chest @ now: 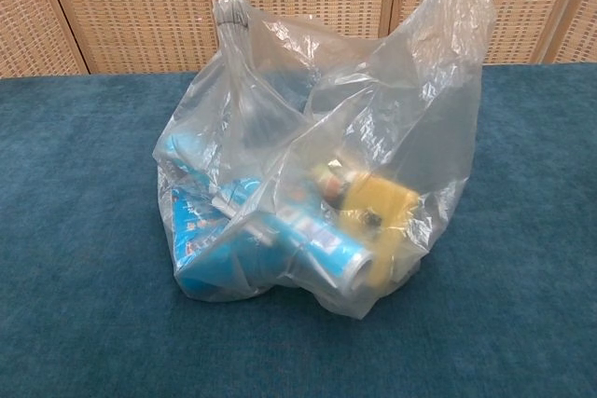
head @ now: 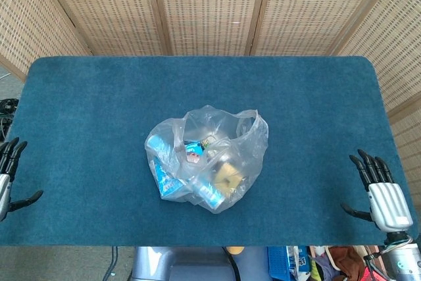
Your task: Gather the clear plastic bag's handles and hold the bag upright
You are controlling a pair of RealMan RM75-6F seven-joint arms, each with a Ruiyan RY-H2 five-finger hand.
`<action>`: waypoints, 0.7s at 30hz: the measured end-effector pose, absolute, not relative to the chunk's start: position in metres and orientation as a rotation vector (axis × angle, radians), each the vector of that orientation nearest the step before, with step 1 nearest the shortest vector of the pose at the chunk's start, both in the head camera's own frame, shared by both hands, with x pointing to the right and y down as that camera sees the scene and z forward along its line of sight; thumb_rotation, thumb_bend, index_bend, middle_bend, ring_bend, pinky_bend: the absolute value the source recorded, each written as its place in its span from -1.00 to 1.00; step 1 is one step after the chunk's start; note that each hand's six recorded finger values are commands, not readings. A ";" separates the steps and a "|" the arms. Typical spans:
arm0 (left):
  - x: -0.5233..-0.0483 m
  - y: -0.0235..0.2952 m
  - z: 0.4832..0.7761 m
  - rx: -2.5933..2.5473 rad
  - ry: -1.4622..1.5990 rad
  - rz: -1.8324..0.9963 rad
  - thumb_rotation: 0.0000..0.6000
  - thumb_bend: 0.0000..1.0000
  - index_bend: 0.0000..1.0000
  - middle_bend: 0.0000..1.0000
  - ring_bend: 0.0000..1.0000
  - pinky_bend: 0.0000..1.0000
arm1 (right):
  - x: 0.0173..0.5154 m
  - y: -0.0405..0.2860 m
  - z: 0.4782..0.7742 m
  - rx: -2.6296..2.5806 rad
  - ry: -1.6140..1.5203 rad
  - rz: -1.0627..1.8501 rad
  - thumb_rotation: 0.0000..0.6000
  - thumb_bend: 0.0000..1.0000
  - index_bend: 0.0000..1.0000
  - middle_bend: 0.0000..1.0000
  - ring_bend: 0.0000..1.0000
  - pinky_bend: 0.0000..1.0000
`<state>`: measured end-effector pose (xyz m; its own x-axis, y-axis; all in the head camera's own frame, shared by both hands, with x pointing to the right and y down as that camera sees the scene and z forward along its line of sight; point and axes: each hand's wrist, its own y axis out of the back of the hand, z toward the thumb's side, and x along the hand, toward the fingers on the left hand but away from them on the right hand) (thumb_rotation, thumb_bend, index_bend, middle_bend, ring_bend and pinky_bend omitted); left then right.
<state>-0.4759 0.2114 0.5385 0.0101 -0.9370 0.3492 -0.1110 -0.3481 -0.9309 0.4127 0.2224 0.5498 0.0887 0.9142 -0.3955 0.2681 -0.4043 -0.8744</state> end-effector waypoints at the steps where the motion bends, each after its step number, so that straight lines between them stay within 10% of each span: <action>1: -0.476 0.211 0.539 -1.554 1.114 -1.422 1.00 -0.82 -1.00 -1.00 -1.00 -1.00 | 0.412 0.219 0.551 -1.779 -1.196 1.323 1.00 0.26 -1.00 -1.00 -1.00 -1.00; 7: -0.482 0.204 0.542 -1.562 1.137 -1.443 1.00 -0.81 -1.00 -1.00 -1.00 -1.00 | 0.400 0.193 0.562 -2.026 -1.391 1.200 1.00 0.71 -1.00 -0.97 -1.00 -1.00; 21: -0.486 0.194 0.545 -1.549 1.165 -1.482 1.00 -0.81 -1.00 -1.00 -1.00 -1.00 | 0.335 0.110 0.598 -2.649 -1.680 1.010 1.00 1.00 -1.00 -0.77 -0.96 -0.87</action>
